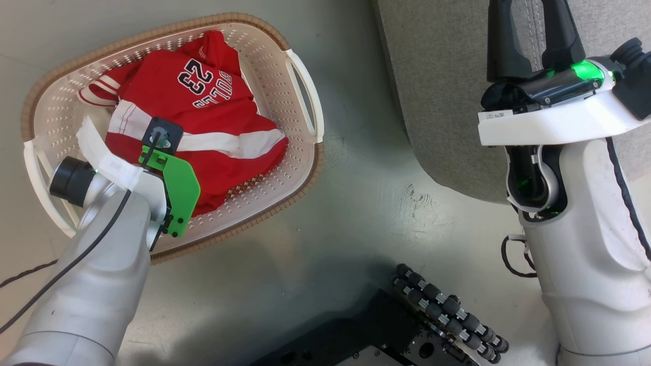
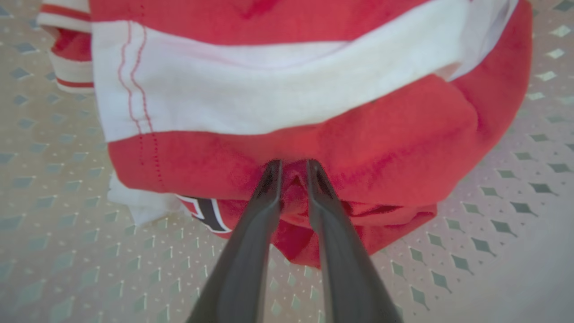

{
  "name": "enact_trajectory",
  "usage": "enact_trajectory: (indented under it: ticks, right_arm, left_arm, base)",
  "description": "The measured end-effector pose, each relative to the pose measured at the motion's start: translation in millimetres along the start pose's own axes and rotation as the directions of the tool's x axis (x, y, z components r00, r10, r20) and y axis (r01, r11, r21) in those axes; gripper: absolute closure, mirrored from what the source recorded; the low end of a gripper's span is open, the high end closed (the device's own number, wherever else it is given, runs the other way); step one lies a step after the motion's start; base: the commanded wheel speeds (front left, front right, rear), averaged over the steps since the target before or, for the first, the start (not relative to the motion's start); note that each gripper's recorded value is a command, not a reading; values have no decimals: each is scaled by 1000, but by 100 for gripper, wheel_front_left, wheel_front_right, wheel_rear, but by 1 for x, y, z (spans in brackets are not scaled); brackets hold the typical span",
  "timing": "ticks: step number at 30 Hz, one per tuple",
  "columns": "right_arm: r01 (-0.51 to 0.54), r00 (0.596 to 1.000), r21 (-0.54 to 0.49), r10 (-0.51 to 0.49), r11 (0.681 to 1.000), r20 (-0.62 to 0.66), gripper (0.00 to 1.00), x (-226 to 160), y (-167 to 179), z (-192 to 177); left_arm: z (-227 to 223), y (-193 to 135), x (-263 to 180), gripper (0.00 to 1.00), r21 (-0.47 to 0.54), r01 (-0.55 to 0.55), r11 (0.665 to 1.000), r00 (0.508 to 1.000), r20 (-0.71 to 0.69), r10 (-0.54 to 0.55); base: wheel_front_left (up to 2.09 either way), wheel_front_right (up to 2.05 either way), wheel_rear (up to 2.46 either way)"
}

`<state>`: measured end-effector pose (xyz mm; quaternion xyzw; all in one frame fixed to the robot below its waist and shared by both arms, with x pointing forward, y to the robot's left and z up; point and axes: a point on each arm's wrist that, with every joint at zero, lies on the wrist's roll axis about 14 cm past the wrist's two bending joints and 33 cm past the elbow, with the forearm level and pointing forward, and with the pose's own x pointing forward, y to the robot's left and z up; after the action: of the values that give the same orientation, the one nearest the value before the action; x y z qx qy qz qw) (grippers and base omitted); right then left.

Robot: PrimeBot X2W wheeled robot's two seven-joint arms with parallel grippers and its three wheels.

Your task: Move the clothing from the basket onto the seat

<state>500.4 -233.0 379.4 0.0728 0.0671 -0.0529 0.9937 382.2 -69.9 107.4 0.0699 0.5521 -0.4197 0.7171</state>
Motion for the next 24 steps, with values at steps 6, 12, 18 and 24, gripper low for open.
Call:
enact_trajectory:
  ticks: [6, 12, 18, 24]
  right_arm:
    - [-13, 1000, 1, 13, 1000, 15, 0, 5, 4, 3]
    - [-16, 1000, 5, 16, 1000, 16, 0, 6, 5, 3]
    - [-16, 1000, 8, 16, 1000, 23, 0, 5, 5, 7]
    - [-10, 999, -8, 11, 1000, 42, 0, 4, 4, 16]
  left_arm:
    - [-2, 4, 1, 100, -3, -7, 1000, 1000, -20, 7]
    - [4, 5, 1, 100, 5, -12, 1000, 1000, -2, 13]
    - [12, 2, -3, 100, 29, -15, 999, 999, 32, 14]
    - [30, -4, -14, 100, 84, -24, 996, 995, 104, 15]
  base:
    - [0, 0, 0]
    - [0, 0, 0]
    - [0, 0, 0]
    - [0, 0, 0]
